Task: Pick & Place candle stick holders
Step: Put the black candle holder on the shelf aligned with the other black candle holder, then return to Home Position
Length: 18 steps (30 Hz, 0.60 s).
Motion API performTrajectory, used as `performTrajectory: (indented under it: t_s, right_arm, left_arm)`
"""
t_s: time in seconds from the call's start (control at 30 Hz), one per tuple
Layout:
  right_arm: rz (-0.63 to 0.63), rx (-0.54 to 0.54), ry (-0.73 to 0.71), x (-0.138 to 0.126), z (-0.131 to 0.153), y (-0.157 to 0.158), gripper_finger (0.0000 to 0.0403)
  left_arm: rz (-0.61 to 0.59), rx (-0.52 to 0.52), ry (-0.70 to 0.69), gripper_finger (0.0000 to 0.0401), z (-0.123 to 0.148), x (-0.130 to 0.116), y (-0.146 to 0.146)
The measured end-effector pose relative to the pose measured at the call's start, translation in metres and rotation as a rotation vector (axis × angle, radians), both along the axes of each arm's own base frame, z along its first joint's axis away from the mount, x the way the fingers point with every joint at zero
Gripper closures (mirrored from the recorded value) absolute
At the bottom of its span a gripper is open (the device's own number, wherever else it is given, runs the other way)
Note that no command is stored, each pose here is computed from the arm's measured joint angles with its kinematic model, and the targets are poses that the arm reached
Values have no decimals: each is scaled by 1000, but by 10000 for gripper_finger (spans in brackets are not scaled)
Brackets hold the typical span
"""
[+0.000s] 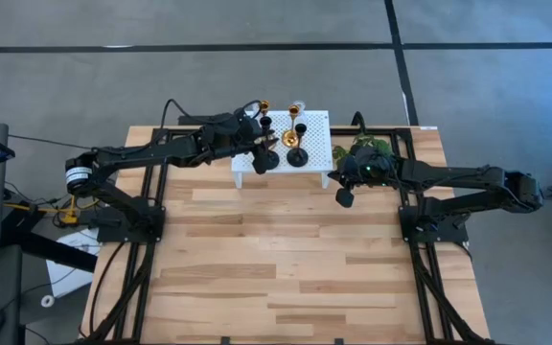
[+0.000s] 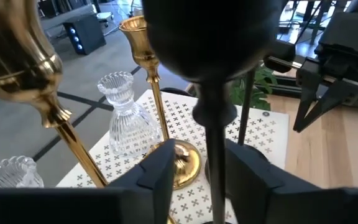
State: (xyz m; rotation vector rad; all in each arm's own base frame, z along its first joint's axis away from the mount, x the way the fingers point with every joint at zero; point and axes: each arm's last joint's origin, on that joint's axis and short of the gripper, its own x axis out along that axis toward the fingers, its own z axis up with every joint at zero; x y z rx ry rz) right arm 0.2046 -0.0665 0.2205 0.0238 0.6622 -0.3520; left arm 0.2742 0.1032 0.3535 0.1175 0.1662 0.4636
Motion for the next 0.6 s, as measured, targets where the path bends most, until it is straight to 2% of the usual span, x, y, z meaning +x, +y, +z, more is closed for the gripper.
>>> performTrajectory:
  t_s: [0.3,0.43,0.6]
  right_arm:
    - [0,1,3,0,0,0,403]
    - [0,4,13,-1,-1,0,403]
    - [0,8,25,-3,-1,1,403]
  left_arm:
    - [2,-32,60,178,-5,-4,-1]
    - [19,-48,99,160,0,-18,-2]
    - [12,-56,111,161,11,-40,-11]
